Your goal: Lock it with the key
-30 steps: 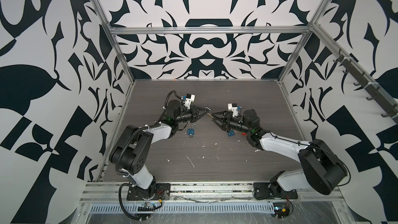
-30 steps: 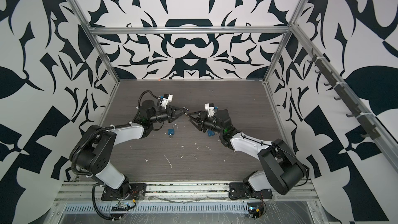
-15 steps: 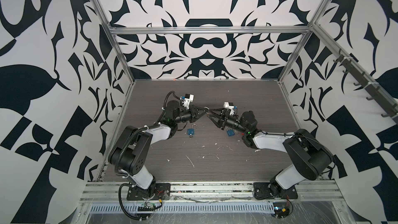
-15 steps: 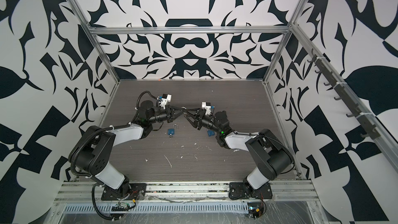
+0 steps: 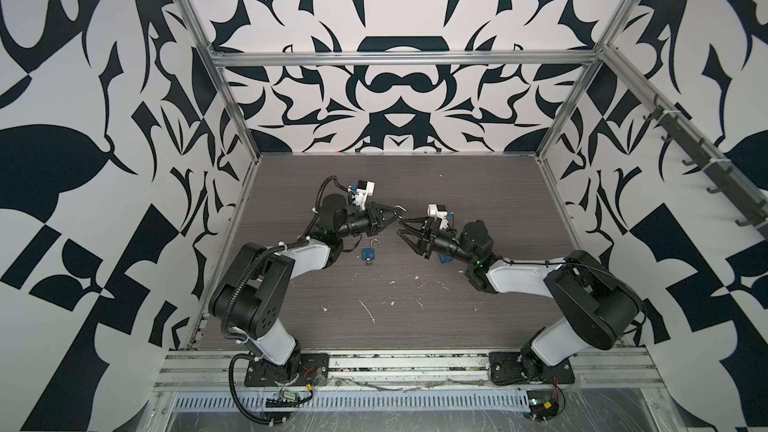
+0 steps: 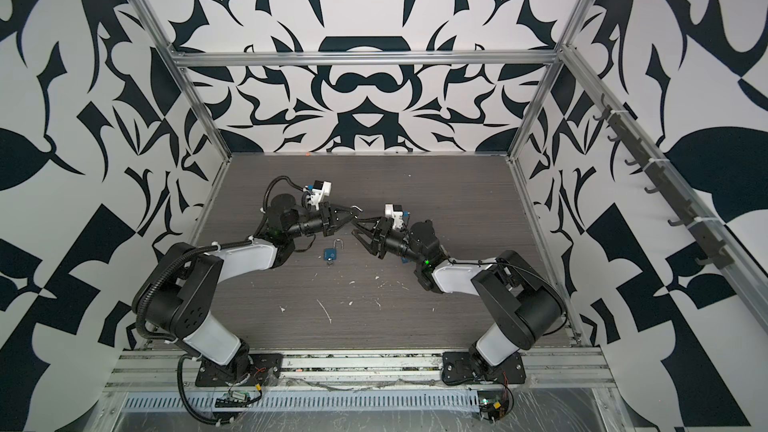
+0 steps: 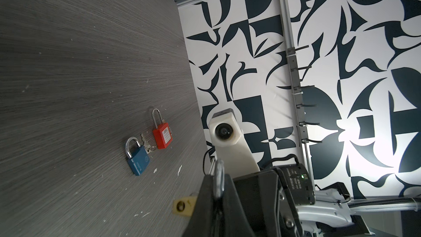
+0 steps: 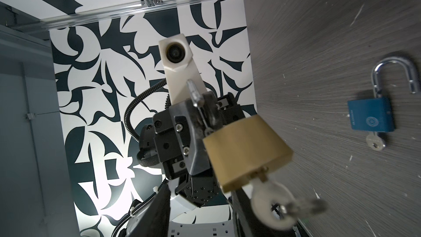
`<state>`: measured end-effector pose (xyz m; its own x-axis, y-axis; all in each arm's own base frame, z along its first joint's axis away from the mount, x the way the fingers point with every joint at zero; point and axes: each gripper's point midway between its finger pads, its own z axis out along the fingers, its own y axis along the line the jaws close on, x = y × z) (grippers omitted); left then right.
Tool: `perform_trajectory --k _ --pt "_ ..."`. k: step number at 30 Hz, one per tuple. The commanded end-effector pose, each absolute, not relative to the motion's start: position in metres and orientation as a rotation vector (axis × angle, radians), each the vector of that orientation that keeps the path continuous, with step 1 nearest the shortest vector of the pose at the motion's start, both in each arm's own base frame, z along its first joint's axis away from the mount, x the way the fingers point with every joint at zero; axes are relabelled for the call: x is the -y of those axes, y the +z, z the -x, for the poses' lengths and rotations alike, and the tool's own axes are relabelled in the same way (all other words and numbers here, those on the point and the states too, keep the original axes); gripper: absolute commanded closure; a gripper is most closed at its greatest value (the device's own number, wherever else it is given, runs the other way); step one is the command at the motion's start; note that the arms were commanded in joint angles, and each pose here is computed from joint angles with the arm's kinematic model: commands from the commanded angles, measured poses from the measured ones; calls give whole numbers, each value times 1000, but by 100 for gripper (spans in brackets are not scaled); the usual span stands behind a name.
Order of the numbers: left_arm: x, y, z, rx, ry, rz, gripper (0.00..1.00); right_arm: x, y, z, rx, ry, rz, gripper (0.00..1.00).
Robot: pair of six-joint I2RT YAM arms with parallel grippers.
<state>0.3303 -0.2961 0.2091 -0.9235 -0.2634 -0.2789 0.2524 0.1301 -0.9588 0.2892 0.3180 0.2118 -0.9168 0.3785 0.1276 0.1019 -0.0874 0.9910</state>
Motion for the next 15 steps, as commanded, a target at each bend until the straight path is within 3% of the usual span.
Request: perform_trajectory --k 1,15 --pt "296 222 -328 -1977 -1869 -34 100 -316 222 -292 -1922 2115 -491 55" --pt "294 214 -322 -1952 -1907 -13 100 -311 234 -324 -1808 2138 -546 60"
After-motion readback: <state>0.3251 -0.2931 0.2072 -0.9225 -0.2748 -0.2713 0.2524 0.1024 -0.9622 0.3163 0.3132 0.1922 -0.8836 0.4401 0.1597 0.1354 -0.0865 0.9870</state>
